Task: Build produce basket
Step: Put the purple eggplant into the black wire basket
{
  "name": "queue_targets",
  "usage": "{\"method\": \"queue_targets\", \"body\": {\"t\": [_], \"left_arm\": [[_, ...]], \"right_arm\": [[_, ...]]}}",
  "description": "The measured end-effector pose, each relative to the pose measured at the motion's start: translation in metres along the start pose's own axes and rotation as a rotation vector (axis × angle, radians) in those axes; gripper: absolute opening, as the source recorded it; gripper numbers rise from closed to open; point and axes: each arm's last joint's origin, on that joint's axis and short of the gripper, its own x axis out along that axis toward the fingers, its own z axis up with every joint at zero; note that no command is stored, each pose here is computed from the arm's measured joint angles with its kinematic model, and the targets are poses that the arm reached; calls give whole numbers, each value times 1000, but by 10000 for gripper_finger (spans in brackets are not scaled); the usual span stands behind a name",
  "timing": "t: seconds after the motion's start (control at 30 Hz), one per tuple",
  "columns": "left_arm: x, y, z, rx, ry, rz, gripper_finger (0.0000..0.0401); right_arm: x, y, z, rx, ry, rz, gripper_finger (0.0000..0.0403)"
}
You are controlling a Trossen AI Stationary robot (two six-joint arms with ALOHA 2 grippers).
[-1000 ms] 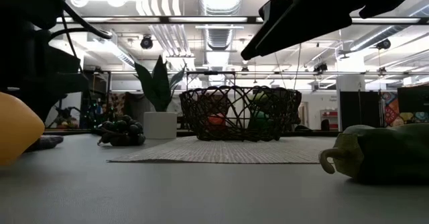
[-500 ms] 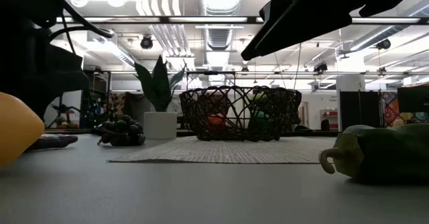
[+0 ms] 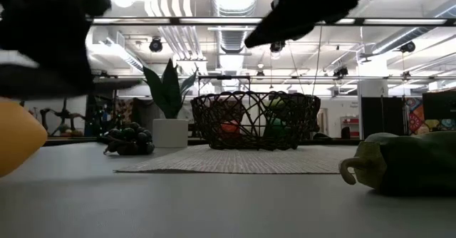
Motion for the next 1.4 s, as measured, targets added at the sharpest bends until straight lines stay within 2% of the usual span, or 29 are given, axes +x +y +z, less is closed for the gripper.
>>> {"method": "queue_targets", "body": {"t": [0.17,0.33,0.43,0.53,0.67,0.83,1.1,1.2,1.4], "left_arm": [[-22,-9,4,169,-227,-115,95],[-34,-27,4,355,-449,-235,95],[-40,-40,6,438,-541,-301,95],[-44,-49,8,516,-608,-339,95],[-47,-56,10,545,-663,-351,95],[-44,-55,11,540,-668,-336,95],[-34,-54,13,502,-695,-345,96],[-31,-53,14,495,-711,-353,96],[-29,-53,14,495,-711,-349,96]], "right_arm": [[2,-8,10,56,-94,-17,237],[6,-26,20,201,-257,-66,267],[11,-34,20,241,-346,-84,282],[15,-35,17,235,-419,-39,291],[20,-31,18,190,-512,58,294],[26,-29,21,180,-628,53,281],[27,-34,26,154,-726,-16,223],[27,-36,25,137,-723,-32,178],[28,-35,25,114,-712,-32,56]]}}
